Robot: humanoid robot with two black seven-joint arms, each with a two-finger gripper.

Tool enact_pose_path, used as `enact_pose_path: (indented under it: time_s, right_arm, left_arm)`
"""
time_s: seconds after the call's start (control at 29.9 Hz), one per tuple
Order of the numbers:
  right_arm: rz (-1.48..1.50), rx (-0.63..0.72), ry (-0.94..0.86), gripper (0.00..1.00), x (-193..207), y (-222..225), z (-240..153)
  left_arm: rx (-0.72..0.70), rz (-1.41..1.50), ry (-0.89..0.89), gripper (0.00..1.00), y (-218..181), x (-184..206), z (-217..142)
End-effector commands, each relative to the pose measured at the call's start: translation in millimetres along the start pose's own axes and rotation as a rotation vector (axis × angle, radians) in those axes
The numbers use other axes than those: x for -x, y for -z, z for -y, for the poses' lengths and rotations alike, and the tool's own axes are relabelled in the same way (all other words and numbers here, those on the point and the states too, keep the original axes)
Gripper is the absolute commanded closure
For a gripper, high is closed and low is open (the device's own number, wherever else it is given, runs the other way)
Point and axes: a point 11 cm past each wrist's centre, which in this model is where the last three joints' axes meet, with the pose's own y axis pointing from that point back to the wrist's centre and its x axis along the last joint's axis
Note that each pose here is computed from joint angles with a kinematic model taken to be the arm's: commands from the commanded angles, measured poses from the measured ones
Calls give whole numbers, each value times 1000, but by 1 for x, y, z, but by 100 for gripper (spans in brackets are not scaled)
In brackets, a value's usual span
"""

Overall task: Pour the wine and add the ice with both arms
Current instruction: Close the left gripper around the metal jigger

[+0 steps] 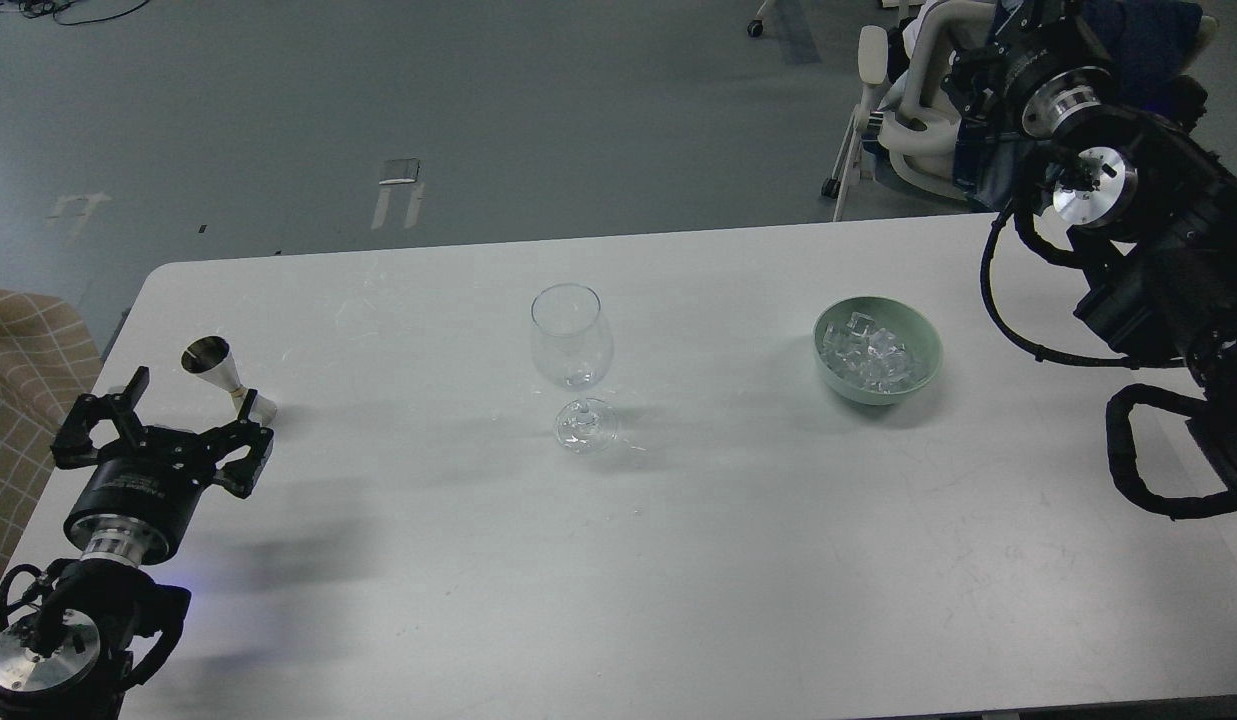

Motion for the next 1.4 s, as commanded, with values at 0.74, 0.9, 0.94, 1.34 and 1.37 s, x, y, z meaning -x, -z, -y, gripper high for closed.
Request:
enact_pose_path:
  time_s: [0.74,0.9,0.94,1.34,1.37]
  right_arm:
    - [-21,-2,-64,0,-10,5,0]
    - [-22,-5,-65,0,-9,7,1]
    - [-22,-7,-64,0,-8,8,1]
    - [-30,-9,-72,0,-14,12,0]
    - [-32,-11,-75,0,-15,13,0]
  left_arm:
    - [51,-119,-73,43,-1,-54,61]
    - [56,-125,-78,43,-1,-59,63]
    - [58,-131,-73,43,-2,-56,66]
    - [51,-168,-80,43,-4,-46,94]
    - [51,-169,-79,43,-3,-45,95]
